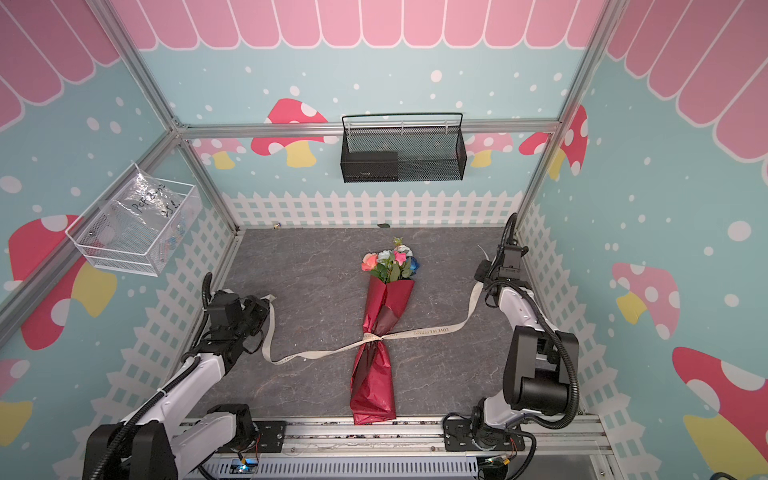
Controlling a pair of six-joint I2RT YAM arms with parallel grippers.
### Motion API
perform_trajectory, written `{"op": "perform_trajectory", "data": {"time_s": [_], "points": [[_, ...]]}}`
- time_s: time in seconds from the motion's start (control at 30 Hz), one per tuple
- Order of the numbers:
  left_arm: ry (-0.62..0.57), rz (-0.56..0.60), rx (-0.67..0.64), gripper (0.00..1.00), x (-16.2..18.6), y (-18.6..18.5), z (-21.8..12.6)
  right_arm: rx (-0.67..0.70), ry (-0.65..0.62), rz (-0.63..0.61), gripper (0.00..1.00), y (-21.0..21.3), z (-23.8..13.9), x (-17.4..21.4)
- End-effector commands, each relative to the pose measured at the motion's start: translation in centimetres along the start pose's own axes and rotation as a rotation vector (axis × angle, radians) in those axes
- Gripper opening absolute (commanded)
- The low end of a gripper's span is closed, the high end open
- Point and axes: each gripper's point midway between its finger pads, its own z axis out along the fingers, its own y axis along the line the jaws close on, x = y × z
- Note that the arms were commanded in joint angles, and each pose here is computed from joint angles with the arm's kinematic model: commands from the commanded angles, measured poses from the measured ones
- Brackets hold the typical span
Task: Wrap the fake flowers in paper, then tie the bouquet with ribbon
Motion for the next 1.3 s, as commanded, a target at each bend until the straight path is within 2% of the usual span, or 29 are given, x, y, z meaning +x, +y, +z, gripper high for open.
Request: {"op": "perform_trajectory", "data": {"time_s": [0.0,0.07,0.13,0.27,0.33,0.37,0.43,0.5,0.6,0.7,0.77,0.87,0.97,1.03,1.17,1.27], "points": [[-0.029,0.095,0.122,0.00,-1.1,-6.0,0.1,-0.043,-0.058,-0.078,0.00,3.2,-2.9,-2.7],[-0.026,0.155,0.157,0.00,-1.0,-8.5,0.0,-0.057,-0.081,-0.109,0.00,4.7,-4.3,-3.6],[-0.042,0.191,0.123,0.00,-1.5,-9.1,0.4,-0.058,-0.111,-0.124,0.00,5.5,-5.8,-4.4],[-0.105,0.261,-0.085,0.00,-4.3,-6.4,1.7,-0.026,-0.144,-0.121,0.00,5.1,-7.6,-5.3],[-0.079,0.280,-0.159,0.00,-5.1,-4.9,2.7,-0.011,-0.142,-0.125,0.00,4.8,-7.9,-5.3],[-0.046,0.292,-0.191,0.07,-5.2,-4.1,3.2,-0.005,-0.133,-0.129,0.00,4.7,-7.9,-5.1],[0.024,0.333,-0.259,0.32,-4.9,-2.7,3.8,-0.003,-0.122,-0.132,0.00,4.6,-7.8,-4.8],[0.084,0.391,-0.349,0.52,-4.4,-1.0,3.8,-0.005,-0.105,-0.135,0.00,4.5,-7.6,-4.2],[0.151,0.476,-0.434,0.65,-4.1,0.5,2.8,-0.011,-0.084,-0.140,0.00,4.5,-7.3,-3.6],[0.264,0.603,-0.522,0.66,-3.8,1.5,0.8,-0.015,-0.061,-0.143,0.00,4.5,-6.9,-3.0],[0.349,0.711,-0.493,0.66,-3.0,0.8,-0.3,-0.020,-0.046,-0.144,0.00,4.5,-6.6,-2.6],[0.446,0.951,-0.355,0.65,-0.5,-1.6,-1.3,-0.034,-0.029,-0.140,0.00,4.6,-6.4,-1.8],[0.542,1.153,-0.162,0.64,3.7,-3.9,-1.3,-0.045,-0.020,-0.138,0.00,4.6,-6.4,-1.2],[0.583,1.288,-0.072,0.64,6.5,-3.8,-0.9,-0.048,-0.018,-0.140,0.00,4.6,-6.4,-0.9],[0.644,1.503,-0.080,0.65,11.1,-1.0,-0.8,-0.055,-0.012,-0.141,0.00,4.6,-6.4,-0.4],[0.620,1.607,-0.077,0.65,12.8,0.1,-1.1,-0.077,-0.013,-0.134,0.00,4.8,-6.3,-0.1]]}}
